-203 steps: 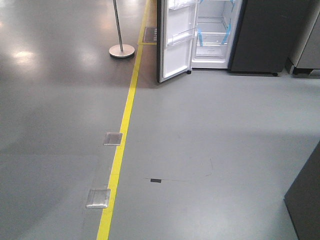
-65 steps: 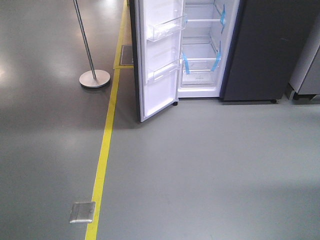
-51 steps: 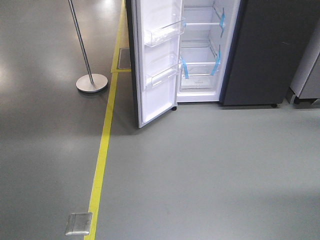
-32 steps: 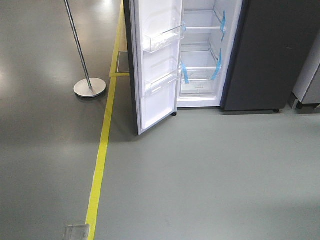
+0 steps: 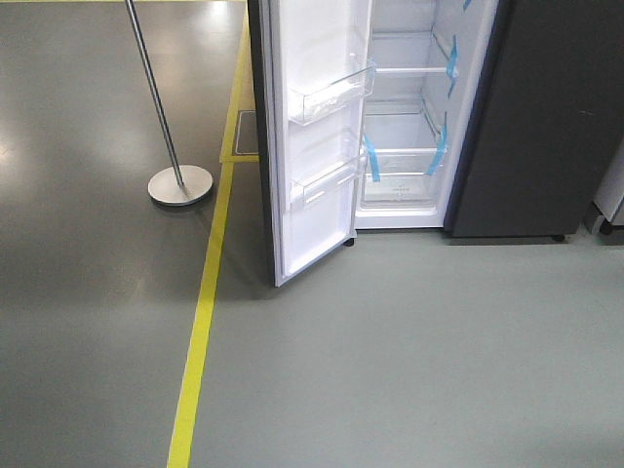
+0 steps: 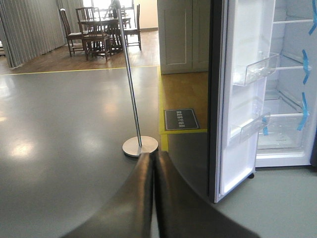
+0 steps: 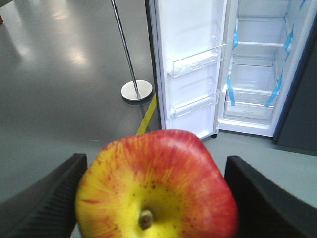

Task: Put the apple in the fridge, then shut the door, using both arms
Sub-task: 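Drive closer to the refrigerator's open door and shelves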

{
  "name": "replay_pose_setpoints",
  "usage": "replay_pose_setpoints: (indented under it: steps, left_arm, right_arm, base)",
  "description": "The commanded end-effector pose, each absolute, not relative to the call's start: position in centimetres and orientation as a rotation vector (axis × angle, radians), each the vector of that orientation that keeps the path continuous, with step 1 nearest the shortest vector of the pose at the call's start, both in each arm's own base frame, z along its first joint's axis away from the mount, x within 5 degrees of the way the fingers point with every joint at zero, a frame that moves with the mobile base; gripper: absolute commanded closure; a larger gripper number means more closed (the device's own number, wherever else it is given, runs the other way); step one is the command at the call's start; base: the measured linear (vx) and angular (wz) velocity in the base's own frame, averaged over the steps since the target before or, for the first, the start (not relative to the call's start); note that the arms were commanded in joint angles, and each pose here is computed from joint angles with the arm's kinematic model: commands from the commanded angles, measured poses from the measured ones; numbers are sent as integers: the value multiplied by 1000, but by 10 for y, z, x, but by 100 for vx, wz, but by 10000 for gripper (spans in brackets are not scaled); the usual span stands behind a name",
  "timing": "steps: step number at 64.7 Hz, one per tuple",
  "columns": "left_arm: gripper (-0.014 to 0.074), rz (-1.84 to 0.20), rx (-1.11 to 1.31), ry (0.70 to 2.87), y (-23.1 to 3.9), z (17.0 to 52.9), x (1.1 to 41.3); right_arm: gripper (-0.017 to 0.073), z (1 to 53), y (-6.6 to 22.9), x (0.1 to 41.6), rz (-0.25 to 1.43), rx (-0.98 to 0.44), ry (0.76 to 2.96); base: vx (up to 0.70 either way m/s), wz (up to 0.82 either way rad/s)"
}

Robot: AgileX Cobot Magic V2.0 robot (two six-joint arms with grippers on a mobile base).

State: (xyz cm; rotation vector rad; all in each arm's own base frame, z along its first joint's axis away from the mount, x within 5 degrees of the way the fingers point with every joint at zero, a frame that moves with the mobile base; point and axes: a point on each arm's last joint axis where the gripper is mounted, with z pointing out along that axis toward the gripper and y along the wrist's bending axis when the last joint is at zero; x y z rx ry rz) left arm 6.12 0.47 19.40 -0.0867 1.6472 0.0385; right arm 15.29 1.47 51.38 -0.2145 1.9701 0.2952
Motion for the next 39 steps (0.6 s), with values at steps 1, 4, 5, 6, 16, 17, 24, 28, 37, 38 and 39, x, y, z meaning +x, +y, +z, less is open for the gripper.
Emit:
replay_pose_setpoints:
  steps: [1,4,5,6,16,17,24,28,37,38,39]
  left_arm:
    - [600,27,-83,1565,4,207,62]
    - [600,27,-83,1565,4,207,62]
    - [600,27,-83,1565,4,207,62]
    - [600,27,-83,1565,4,207,62]
    - [600,27,-83,1565,4,207,62]
    - [600,27,-83,1565,4,207,62]
    - [600,27,-83,1565,4,207,62]
    - [600,27,-83,1565,4,207,62]
    - [600,27,-83,1565,4,207,62]
    - [600,27,-83,1565,4,207,62]
    - [600,27,-83,1565,4,207,62]
  right_arm:
    - [374,529,15,148,291,-196,1859]
    - [374,529,15,148,291,-196,1859]
    - [374,529,15,148,291,-196,1859]
    - [374,529,15,148,291,-196,1859]
    - [374,529,15,148,291,-196,1860]
    - [374,529,15,148,291,-196,1860]
    - [374,529,15,148,292,-196,1861]
    - [374,529,15,148,292,-197,1863]
    - [374,529,15,148,292,-197,1863]
    - [374,529,15,148,292,-197,1863]
    - [374,529,15,148,292,-197,1863]
  base:
    - [20,4]
    - [20,4]
    - [19,4]
    - [19,4]
    - [19,4]
    - [19,3]
    - [19,2]
    - [19,2]
    - [18,1]
    - [18,0]
    - [18,0]
